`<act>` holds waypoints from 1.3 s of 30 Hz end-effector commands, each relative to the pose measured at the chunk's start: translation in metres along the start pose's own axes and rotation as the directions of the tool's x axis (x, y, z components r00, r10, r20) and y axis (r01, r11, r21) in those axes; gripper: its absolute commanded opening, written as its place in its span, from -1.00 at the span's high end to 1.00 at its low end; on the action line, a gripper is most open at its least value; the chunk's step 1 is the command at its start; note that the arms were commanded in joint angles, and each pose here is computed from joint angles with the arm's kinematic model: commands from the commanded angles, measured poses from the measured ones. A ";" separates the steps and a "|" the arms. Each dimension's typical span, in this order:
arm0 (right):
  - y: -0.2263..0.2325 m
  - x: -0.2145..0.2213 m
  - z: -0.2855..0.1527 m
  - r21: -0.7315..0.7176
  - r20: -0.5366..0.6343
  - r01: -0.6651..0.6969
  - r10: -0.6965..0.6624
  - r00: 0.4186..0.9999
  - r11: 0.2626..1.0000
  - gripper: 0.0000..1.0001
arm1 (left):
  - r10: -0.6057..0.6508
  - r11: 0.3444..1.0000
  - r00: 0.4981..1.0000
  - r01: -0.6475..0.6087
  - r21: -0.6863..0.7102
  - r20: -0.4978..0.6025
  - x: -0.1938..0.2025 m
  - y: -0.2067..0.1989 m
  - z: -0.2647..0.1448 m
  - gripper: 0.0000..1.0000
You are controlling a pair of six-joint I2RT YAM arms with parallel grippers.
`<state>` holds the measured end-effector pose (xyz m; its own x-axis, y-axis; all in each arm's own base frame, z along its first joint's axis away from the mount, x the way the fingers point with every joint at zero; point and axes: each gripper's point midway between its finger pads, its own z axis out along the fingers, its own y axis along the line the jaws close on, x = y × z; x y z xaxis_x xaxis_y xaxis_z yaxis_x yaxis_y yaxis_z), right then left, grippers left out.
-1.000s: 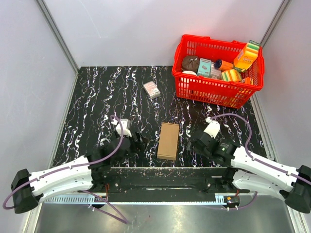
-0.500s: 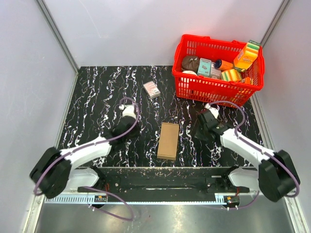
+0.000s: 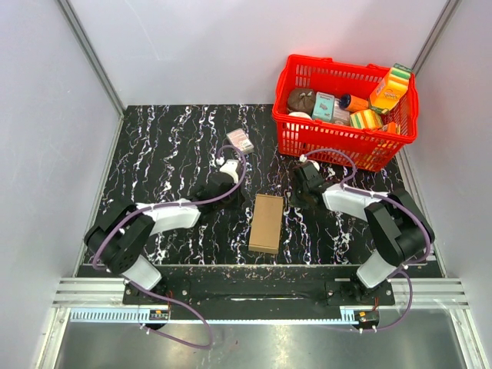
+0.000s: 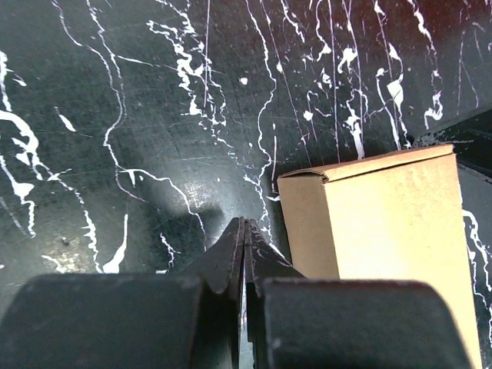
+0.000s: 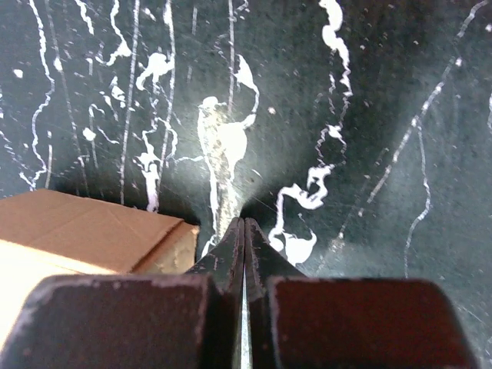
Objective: Fold the paper box
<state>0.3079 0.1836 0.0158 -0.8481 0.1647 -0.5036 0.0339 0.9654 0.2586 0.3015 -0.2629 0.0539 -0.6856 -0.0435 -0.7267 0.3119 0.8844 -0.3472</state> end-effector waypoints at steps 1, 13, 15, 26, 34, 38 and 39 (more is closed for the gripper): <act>0.015 -0.005 0.008 -0.075 -0.003 0.016 -0.016 1.000 0.997 1.00 | 0.009 0.996 0.999 -0.013 0.083 0.039 -0.017 -0.019 0.010 1.00; 0.029 -0.001 0.007 -0.150 -0.024 0.008 -0.011 1.000 0.989 1.00 | 0.000 0.992 1.000 -0.001 0.125 0.007 -0.008 -0.027 0.030 1.00; 0.030 0.001 0.007 -0.159 -0.031 0.006 -0.011 0.999 0.987 1.00 | -0.002 0.990 1.000 0.002 0.139 0.006 -0.009 -0.030 0.031 1.00; 0.043 0.006 0.006 -0.224 -0.060 -0.035 0.022 0.998 0.974 1.00 | -0.007 0.980 1.000 0.008 0.199 -0.009 -0.005 -0.042 0.034 1.00; 0.050 0.006 0.003 -0.263 -0.062 -0.039 0.023 0.998 0.964 1.00 | 0.001 0.978 1.000 0.004 0.209 -0.023 0.002 -0.046 0.036 1.00; 0.023 0.002 0.002 -0.127 -0.026 -0.023 0.020 0.999 0.992 1.00 | -0.014 0.993 1.000 0.013 0.119 0.007 -0.003 -0.028 0.028 1.00; 0.018 -0.001 -0.004 -0.098 -0.013 -0.020 0.019 1.000 0.995 0.92 | -0.009 0.996 1.000 0.009 0.093 0.004 -0.002 -0.023 0.026 1.00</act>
<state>0.3071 0.2189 0.0165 -0.8755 0.1739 -0.4509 -0.0392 0.9043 0.4250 0.3014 -0.2935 0.0198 -0.7395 -0.0025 -0.6732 0.3709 0.8330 -0.4105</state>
